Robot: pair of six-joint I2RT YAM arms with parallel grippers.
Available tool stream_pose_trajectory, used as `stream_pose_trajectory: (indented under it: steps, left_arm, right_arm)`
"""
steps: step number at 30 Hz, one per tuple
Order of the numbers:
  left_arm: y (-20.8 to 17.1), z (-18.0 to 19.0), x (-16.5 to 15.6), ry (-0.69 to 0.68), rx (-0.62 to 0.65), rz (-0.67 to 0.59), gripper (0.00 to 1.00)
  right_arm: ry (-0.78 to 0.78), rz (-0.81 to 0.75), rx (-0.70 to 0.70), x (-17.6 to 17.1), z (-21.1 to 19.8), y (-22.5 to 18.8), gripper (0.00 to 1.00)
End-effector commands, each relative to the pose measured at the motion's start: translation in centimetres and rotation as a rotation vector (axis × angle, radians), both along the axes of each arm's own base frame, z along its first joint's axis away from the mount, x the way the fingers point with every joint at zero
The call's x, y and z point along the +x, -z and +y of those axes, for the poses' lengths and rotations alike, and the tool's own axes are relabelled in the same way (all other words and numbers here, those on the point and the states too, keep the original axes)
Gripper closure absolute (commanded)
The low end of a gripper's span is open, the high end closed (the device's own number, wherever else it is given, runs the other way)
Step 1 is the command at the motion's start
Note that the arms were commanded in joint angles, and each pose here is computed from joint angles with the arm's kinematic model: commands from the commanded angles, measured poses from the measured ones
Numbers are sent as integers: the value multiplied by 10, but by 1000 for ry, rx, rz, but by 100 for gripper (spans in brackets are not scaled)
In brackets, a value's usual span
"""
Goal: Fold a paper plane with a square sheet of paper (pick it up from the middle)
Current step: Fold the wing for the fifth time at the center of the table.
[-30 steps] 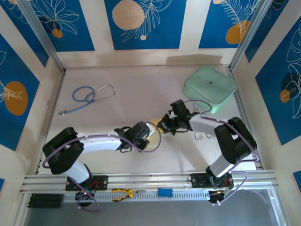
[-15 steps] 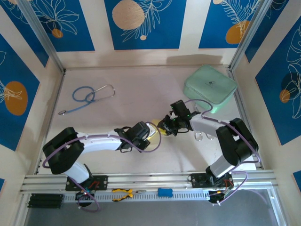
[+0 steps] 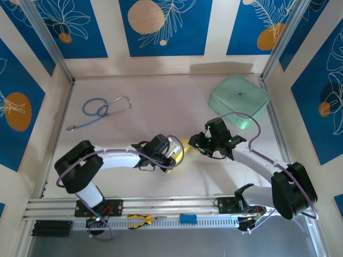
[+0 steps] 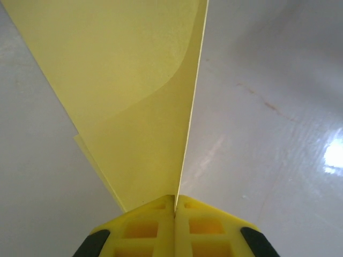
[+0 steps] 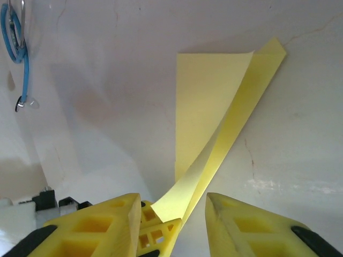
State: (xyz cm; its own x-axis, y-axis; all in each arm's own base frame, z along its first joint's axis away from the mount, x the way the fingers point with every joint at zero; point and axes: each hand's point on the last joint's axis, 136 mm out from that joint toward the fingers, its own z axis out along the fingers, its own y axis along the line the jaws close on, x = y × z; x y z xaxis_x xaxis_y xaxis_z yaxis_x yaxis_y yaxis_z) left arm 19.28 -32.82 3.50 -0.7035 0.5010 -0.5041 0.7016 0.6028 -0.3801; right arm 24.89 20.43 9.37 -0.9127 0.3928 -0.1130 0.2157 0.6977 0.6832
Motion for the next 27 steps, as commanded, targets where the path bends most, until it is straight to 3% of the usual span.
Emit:
stream_pose_trajectory:
  steps: [1,13,27]
  left_arm:
    - [1,-6,-8,4,-87,105,100]
    - [13,-3,-6,-52,-148,220,100]
    - [11,-1,-1,-113,-271,335,100]
  right_arm:
    - [-94,-106,31,1,14,-13,64]
    - [-205,-138,131,-10,36,-17,74]
    - [-276,-146,115,-16,51,3,86]
